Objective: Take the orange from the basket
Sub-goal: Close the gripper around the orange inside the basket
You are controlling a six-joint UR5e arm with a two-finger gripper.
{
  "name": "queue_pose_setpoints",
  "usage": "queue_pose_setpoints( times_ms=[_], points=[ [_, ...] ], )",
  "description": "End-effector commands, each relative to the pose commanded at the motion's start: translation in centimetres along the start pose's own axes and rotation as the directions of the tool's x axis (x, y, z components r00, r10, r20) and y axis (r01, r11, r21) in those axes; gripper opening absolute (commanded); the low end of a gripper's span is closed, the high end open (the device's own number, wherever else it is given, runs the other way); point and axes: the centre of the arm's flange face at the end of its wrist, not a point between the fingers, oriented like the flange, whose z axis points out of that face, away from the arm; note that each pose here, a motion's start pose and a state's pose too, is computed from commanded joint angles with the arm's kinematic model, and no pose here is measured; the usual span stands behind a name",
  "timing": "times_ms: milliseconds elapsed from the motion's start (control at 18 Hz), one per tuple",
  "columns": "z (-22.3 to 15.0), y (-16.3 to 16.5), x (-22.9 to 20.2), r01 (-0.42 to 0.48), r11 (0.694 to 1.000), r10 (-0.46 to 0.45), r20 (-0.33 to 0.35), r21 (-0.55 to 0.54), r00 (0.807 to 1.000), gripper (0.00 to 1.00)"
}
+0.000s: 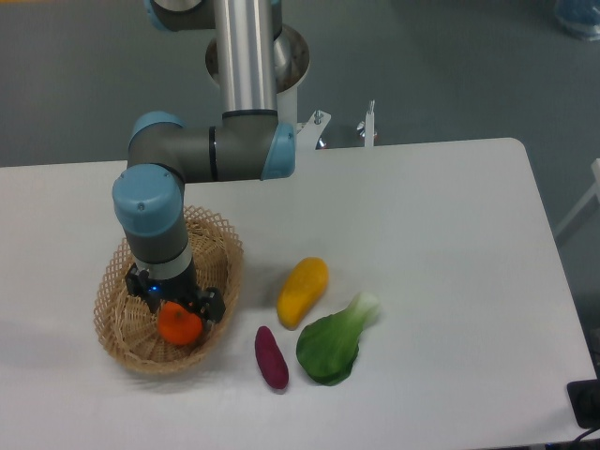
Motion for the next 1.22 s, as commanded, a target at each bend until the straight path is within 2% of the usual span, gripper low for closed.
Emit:
queue_pose_setpoints(
  times_ms=[944,1111,1167,1222],
  points=[
    [3.7,-0.1,1.6,-0.028,0.998,0.027,-0.014,-0.057,1.000,0.99],
    [3.4,-0.2,1.6,-0.028,0.998,0.028,-0.013,-0.052,1.000,0.62],
    [3.3,-0.2,1.6,-0.028,0.998,0.028,-0.014,-0.048,1.000,0.55],
    [2.9,-0.2,1.6,-0.028,0.999,0.028,-0.015,-0.043,1.000,0.52]
  ],
)
